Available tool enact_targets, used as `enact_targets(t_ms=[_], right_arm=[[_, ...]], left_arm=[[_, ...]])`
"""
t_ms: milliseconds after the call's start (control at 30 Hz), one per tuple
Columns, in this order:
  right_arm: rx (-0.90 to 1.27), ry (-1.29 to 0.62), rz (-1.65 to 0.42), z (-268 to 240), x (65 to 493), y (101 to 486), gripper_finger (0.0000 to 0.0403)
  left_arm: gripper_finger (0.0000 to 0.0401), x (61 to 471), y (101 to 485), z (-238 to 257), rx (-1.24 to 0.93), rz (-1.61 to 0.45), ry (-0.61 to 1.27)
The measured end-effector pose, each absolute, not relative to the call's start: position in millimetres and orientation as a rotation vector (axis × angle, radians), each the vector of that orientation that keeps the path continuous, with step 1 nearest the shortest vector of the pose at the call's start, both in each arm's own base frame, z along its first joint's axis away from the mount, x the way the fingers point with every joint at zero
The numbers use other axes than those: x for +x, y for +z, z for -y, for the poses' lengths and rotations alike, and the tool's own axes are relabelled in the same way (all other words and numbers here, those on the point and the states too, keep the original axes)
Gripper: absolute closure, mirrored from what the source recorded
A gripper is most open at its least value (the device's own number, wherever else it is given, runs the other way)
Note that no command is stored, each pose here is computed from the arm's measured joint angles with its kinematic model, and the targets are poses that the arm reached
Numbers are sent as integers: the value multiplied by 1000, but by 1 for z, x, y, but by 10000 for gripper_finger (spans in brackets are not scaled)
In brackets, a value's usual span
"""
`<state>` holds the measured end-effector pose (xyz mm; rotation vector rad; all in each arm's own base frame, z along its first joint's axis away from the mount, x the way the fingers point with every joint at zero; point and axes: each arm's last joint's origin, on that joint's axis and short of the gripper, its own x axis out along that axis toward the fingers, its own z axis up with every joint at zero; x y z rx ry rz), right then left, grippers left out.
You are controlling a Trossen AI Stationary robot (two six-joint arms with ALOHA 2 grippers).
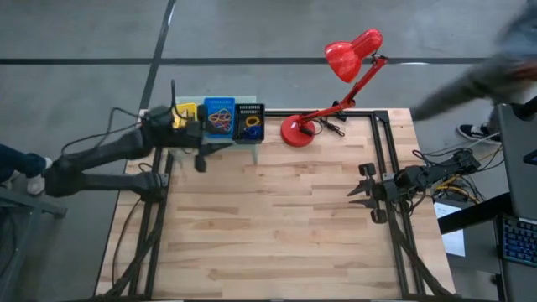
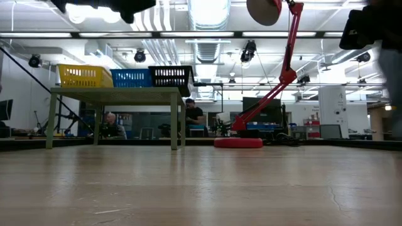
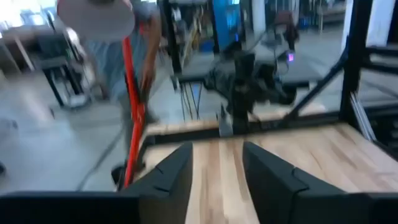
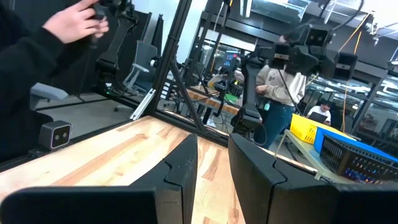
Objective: Pick & Place Office Desk Supplies
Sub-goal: Return to Home Position
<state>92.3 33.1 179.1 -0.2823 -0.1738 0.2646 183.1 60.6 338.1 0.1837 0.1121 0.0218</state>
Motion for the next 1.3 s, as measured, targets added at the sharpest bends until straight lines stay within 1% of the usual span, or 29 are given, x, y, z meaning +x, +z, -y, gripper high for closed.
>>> enact_targets(t_ms=[67,133,233,300,500,600,700,833,967,1167,1300], right_arm=[[-282,264,174,-33,92,179,316],[-282,265,174,-33,92,179,316],[-282,265,174,-33,92,179,316],[-282,264,174,-33,92,179,316],[-282,265,174,-33,92,179,316],[-282,265,175,-33,92,179,316],[-282,265,174,-33,92,179,316],[-282,265,174,-33,92,179,316],[-282,264,174,-33,92,179,316],[-282,265,174,-33,92,179,316],[-282,264,174,-33,92,179,316]], left_arm=[[272,192,323,-56,212,-35,15],[287,199,306,-48,290,15,-24],[307,206,280,-35,403,49,-88],[322,209,264,-28,443,56,-125],[371,208,237,-16,441,48,-175],[394,206,231,-15,364,27,-183],[397,205,227,-15,293,6,-190],[399,207,224,-15,326,-5,-199],[400,202,222,-14,311,-9,-204],[400,168,208,-10,425,76,-188],[401,139,187,-9,464,150,-121]])
